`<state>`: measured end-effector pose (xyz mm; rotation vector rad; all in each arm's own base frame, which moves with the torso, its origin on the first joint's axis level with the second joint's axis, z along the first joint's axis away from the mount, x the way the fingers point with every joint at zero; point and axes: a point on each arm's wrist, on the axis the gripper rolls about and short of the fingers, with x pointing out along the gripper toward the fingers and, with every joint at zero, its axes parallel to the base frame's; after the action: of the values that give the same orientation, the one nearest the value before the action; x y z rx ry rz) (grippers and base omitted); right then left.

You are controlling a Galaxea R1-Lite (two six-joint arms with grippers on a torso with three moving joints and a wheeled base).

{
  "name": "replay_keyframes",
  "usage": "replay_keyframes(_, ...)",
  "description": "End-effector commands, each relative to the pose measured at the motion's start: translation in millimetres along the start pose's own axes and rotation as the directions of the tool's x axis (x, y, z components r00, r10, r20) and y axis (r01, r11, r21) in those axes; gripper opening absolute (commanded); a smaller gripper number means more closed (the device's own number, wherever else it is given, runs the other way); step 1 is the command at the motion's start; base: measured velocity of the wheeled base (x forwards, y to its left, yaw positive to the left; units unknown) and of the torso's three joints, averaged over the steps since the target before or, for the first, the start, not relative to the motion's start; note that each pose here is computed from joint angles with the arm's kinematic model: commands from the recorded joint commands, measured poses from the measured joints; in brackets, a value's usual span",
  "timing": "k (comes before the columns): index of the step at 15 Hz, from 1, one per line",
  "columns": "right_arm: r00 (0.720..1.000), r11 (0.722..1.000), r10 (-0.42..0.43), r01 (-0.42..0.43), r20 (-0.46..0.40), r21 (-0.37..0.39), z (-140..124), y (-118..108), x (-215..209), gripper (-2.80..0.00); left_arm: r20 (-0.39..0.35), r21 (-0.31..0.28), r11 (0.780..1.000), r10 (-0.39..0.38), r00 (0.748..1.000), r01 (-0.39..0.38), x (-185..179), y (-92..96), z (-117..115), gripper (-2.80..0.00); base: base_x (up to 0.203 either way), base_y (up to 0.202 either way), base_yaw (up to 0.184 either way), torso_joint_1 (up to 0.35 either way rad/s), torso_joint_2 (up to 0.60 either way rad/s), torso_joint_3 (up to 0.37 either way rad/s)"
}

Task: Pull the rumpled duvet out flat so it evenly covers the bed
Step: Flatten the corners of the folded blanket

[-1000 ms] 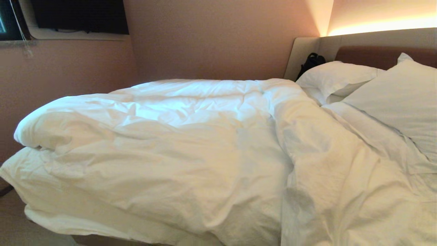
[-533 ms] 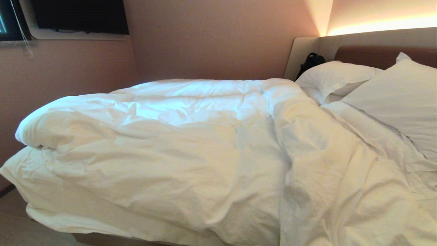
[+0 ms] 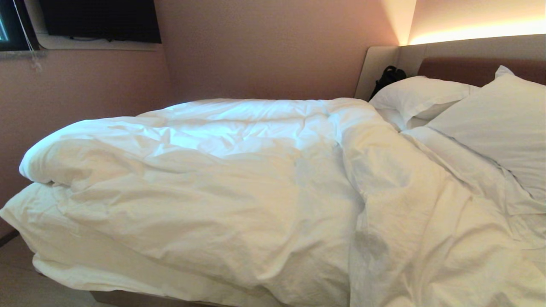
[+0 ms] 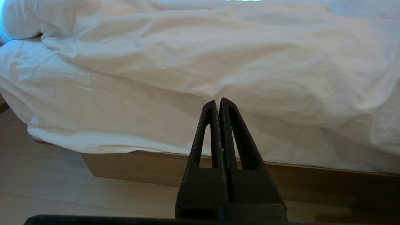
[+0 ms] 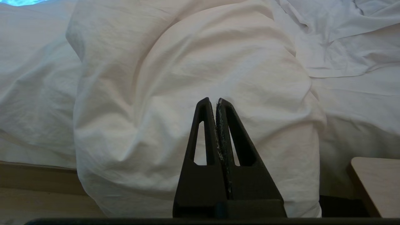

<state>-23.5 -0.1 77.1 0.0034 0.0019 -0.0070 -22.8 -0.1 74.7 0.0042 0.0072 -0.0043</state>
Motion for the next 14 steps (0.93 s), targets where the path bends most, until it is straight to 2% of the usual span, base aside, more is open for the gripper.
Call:
replay_keyframes(1,1.000,1.000,-0.001,0.001,-0.001,-0.003,0.0,0.0,-0.1,-2.80,0.000,0.000,1.000,0.000,1.000,0.000,0.0,0.0,0.0,-2.80,0.000,0.000,0.000,0.000,0.00,0.000)
replay_keyframes(6,1.000,1.000,-0.006,0.005,-0.024,-0.009,1.5,-0.1,-1.7,-2.80,0.000,0.000,1.000,0.000,1.000,0.000,0.0,0.0,0.0,-2.80,0.000,0.000,0.000,0.000,0.00,0.000)
replay_keyframes(9,0.988,1.000,0.010,-0.011,-0.153,-0.008,17.6,0.3,-5.1,-2.80,0.000,0.000,1.000,0.000,1.000,0.000,0.0,0.0,0.0,-2.80,0.000,0.000,0.000,0.000,0.00,0.000)
replay_keyframes(12,0.944,0.999,0.032,-0.031,-0.329,0.006,37.1,1.0,16.7,-2.80,0.000,0.000,1.000,0.000,1.000,0.000,0.0,0.0,0.0,-2.80,0.000,0.000,0.000,0.000,0.00,0.000)
replay_keyframes(14,0.892,0.999,0.040,-0.035,-0.450,0.020,45.4,1.3,43.8,-2.80,0.000,0.000,1.000,0.000,1.000,0.000,0.0,0.0,0.0,-2.80,0.000,0.000,0.000,0.000,0.00,0.000)
